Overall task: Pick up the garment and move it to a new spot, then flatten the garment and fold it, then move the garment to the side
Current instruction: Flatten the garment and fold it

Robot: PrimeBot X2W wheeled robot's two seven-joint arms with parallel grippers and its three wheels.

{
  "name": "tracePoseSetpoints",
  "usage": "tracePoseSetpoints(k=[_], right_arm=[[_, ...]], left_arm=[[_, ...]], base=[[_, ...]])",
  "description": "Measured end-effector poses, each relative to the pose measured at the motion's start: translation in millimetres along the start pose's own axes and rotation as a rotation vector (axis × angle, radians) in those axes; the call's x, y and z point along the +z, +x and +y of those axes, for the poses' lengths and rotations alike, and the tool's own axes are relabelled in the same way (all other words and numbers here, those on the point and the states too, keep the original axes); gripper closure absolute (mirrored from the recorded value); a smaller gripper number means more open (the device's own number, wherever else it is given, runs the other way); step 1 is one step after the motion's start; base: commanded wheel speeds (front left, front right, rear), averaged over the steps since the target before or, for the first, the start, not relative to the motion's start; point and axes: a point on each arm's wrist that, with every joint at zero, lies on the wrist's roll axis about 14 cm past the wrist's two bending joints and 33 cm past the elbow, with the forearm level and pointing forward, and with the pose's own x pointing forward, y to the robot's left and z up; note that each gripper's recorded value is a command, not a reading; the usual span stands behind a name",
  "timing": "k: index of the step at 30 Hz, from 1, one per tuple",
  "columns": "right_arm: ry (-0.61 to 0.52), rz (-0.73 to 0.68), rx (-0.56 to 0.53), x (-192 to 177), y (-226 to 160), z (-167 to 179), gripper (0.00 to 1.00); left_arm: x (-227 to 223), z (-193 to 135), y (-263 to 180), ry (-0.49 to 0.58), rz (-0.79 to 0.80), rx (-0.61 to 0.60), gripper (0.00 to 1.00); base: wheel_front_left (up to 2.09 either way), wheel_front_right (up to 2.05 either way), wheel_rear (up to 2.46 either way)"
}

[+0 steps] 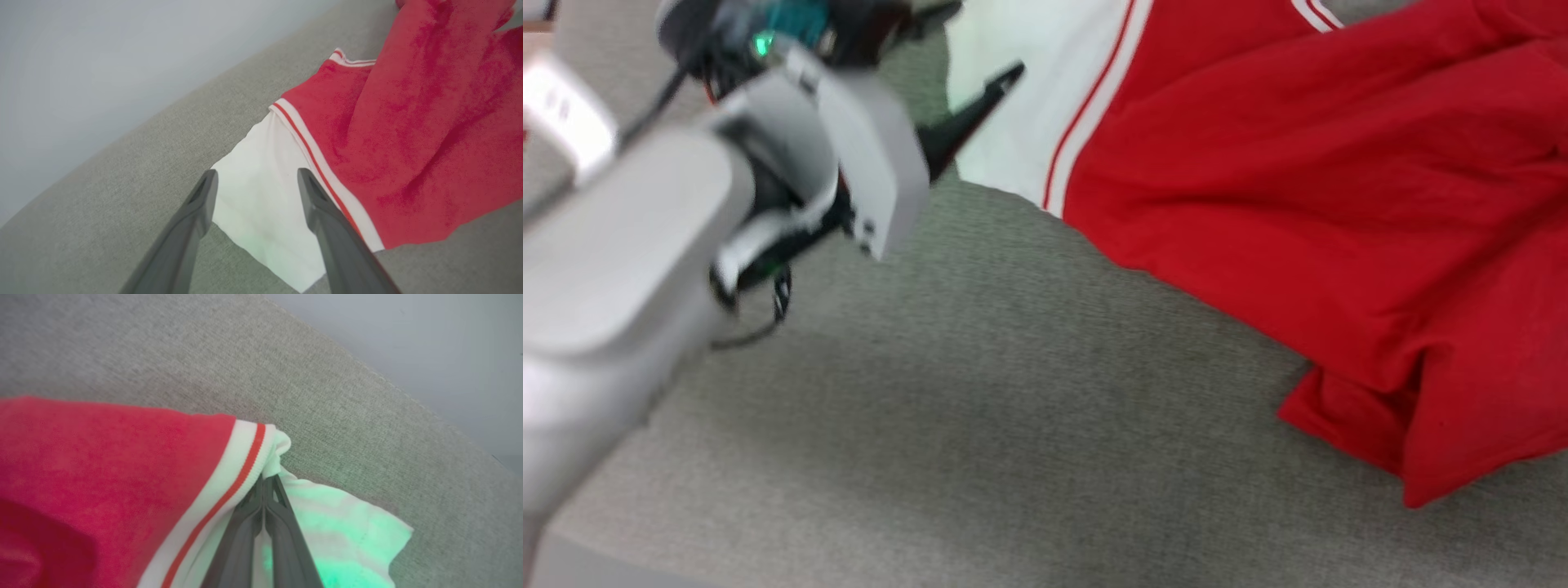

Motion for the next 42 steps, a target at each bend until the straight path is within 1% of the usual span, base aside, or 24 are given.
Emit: tracePoseSetpoints(k=[3, 6, 10, 13, 16, 19, 21, 22, 23, 25, 28, 31, 34, 37, 39, 42], right_arm=[[-0.012, 0.001, 0.004, -1.0, 1.8, -0.4, 1.00], [-0.023, 0.001, 0.007, -1.2, 3.8, -1.7, 1.00], [-0.029, -0.001, 0.014, -1.2, 6.1, -2.4, 1.00], [-0.043, 0.001, 0.014, -1.5, 7.0, -3.2, 1.00], [-0.049, 0.001, 0.016, -2.9, 8.0, -3.7, 1.00], [-0.055, 0.002, 0.015, -4.8, 8.2, -5.1, 1.00], [-0.055, -0.002, 0.018, -5.2, 7.9, -4.9, 1.00], [-0.057, -0.004, 0.019, -4.9, 7.5, -4.8, 1.00], [-0.058, -0.005, 0.018, -4.8, 7.4, -5.1, 1.00], [-0.055, -0.014, 0.018, -4.2, 7.0, -5.9, 1.00], [-0.046, -0.049, 0.018, -0.6, 5.2, -8.1, 1.00], [-0.017, -0.128, 0.012, 9.8, 0.8, -11.9, 1.00], [0.018, -0.244, -0.002, 30.1, -10.1, -17.0, 1.00], [0.020, -0.386, -0.054, 61.7, -33.8, -30.6, 1.00], [0.008, -0.482, -0.116, 85.7, -58.0, -46.8, 1.00], [0.005, -0.620, -0.227, 117.5, -101.5, -75.3, 1.00]], left_arm=[[-12.3, 2.3, 20.3, -0.008, 0.114, -0.028, 0.00], [-22.3, 13.4, 35.9, 0.010, 0.195, -0.016, 0.00], [-31.8, 16.3, 55.5, -0.062, 0.233, -0.020, 0.00], [-45.7, 19.9, 63.2, -0.101, 0.304, -0.018, 0.00], [-49.7, 25.2, 70.2, -0.107, 0.335, -0.009, 0.00], [-54.1, 16.4, 75.6, -0.175, 0.358, -0.041, 0.00], [-55.3, 9.4, 75.6, -0.224, 0.379, -0.069, 0.58], [-55.1, 7.3, 74.6, -0.227, 0.387, -0.079, 0.89], [-54.9, 5.1, 73.6, -0.231, 0.393, -0.089, 1.00], [-54.2, -0.8, 73.0, -0.240, 0.394, -0.111, 1.00], [-51.4, 0.5, 73.0, -0.244, 0.367, -0.108, 1.00], [-43.0, 4.3, 74.4, -0.256, 0.305, -0.092, 1.00], [-23.7, 13.6, 76.1, -0.265, 0.195, -0.055, 1.00], [24.7, 41.9, 72.3, -0.253, -0.006, 0.030, 1.00], [61.0, 61.4, 64.5, -0.246, -0.146, 0.094, 1.00], [113.1, 79.1, 47.4, -0.250, -0.329, 0.158, 1.00]], base=[[0.00, 0.00, 0.00], [0.00, 0.00, 0.00], [0.00, 0.00, 0.00], [0.00, 0.00, 0.00], [0.00, 0.00, 0.00], [0.00, 0.00, 0.00], [0.00, 0.00, 0.00], [0.00, 0.00, 0.00], [0.00, 0.00, 0.00], [0.00, 0.00, 0.00], [0.00, 0.00, 0.00], [0.00, 0.00, 0.00], [0.00, 0.00, 0.00], [0.00, 0.00, 0.00], [0.00, 0.00, 0.00], [0.00, 0.00, 0.00]])
